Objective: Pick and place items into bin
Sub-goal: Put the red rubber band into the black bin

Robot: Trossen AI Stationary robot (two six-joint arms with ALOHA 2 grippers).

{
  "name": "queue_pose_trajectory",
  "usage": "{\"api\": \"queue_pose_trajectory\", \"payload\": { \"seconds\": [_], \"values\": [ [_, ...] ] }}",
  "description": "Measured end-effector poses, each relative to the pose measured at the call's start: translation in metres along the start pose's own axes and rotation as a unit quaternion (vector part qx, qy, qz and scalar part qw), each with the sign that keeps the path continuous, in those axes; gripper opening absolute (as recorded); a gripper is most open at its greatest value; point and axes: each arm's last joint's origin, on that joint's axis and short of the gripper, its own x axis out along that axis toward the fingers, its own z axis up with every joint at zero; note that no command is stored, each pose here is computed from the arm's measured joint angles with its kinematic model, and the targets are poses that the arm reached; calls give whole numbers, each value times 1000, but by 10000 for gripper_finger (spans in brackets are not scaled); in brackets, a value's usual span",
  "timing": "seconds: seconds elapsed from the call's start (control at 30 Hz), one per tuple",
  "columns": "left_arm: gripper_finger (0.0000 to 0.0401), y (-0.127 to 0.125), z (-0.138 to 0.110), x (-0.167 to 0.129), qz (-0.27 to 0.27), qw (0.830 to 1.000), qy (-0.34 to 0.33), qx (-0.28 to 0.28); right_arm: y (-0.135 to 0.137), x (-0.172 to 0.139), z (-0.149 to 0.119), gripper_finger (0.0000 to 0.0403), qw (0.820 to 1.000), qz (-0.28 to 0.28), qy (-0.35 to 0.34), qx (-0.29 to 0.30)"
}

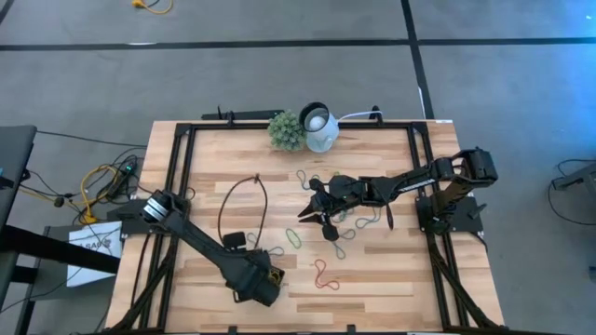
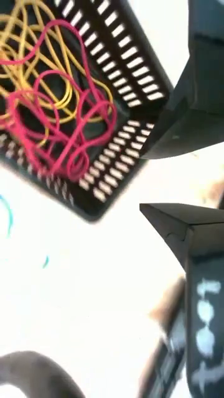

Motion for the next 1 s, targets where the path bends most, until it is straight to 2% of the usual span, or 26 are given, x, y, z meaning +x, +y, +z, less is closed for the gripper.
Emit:
{"api": "queue_pose_trajectory", "payload": {
  "seconds": [0.1,0.23,0.33,0.5,0.63,0.8,0.9,1.0],
  "values": [
    [115,1,-1,-24,15,998,-61,-3,0,0,-1,63,1000,1,6,2],
    [115,5,-7,-50,48,984,-170,34,1,0,-8,63,999,4,39,10],
    [114,11,-12,-60,88,969,-223,52,3,-5,-16,63,995,8,96,23],
    [114,29,-22,-81,115,949,-288,57,15,-26,-18,63,984,8,171,55],
    [114,46,-32,-97,138,929,-338,58,40,-51,-1,63,985,-16,171,31],
    [114,65,-49,-113,164,900,-403,35,85,-91,17,63,988,-48,148,7],
    [114,73,-58,-111,177,886,-429,3,112,-112,22,63,989,-86,120,-10],
    [114,75,-62,-94,179,881,-436,-32,140,-127,22,63,990,-106,92,-26]
  ]
}}
